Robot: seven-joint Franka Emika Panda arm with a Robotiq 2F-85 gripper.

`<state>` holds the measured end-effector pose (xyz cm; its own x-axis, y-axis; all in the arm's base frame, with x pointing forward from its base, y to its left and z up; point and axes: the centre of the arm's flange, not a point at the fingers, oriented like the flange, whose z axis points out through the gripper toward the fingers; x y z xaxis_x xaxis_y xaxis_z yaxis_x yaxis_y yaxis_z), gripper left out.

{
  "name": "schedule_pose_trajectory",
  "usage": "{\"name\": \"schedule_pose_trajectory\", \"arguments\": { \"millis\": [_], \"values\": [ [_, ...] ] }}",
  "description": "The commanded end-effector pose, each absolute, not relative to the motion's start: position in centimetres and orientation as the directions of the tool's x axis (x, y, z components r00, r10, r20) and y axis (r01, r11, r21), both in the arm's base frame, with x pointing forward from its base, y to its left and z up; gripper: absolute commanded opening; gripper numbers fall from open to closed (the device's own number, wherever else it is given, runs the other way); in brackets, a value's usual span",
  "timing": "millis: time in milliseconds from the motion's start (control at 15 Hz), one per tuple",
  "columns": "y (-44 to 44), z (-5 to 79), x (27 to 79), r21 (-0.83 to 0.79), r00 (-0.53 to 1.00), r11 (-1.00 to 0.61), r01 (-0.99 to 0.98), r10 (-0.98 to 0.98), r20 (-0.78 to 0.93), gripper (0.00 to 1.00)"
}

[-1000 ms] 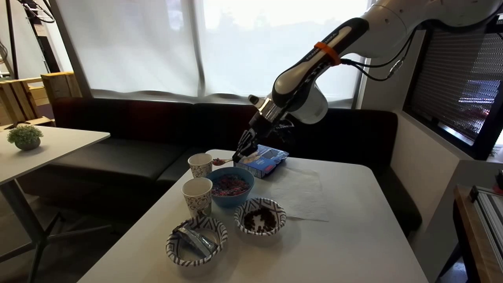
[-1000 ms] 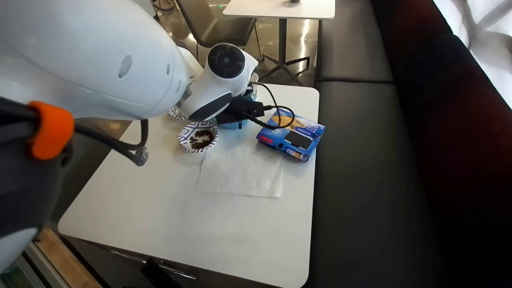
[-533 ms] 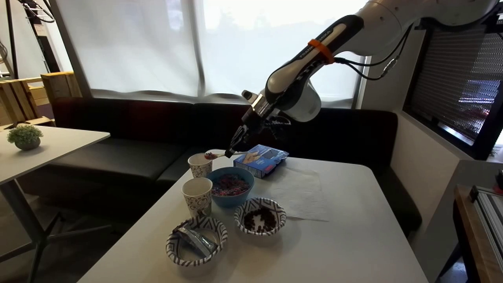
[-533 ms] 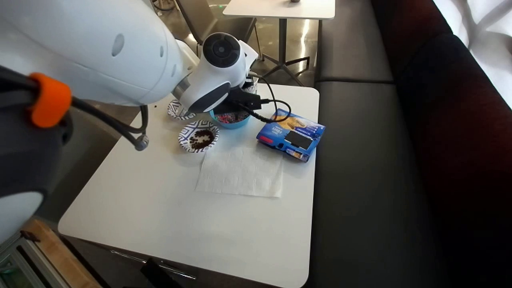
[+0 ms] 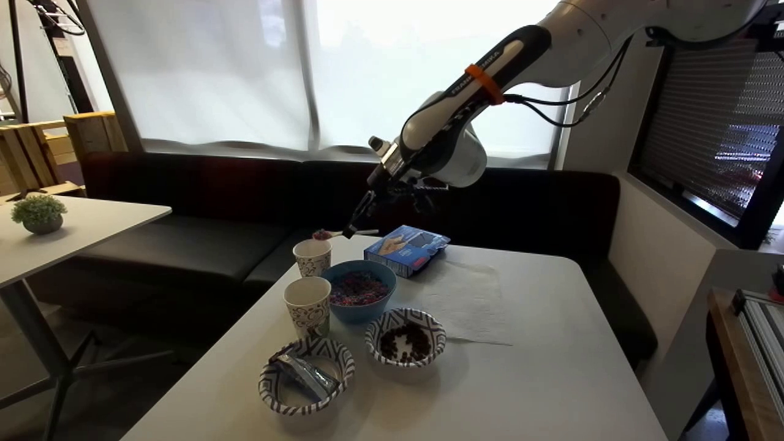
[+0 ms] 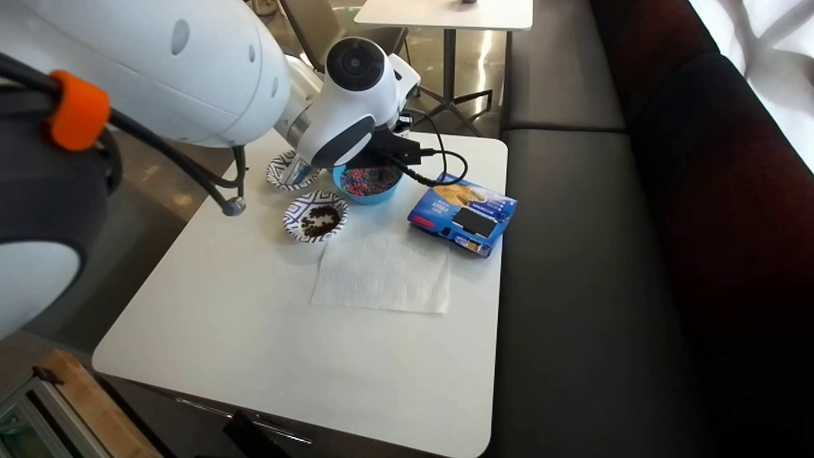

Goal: Put some of the blue bowl's contents into the cup on the left

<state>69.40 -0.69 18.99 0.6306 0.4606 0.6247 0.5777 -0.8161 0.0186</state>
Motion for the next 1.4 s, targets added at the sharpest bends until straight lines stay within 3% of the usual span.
{"name": "schedule_pose_trajectory", "arguments": {
  "millis": [0, 1333],
  "values": [
    [0.1, 18.6, 71.5, 0.032, 0.655, -0.834, 0.551, 0.456, 0.603, 0.03],
    [3.3, 17.7, 75.4, 0.206, 0.675, -0.790, 0.577, 0.604, 0.424, 0.03]
  ]
}}
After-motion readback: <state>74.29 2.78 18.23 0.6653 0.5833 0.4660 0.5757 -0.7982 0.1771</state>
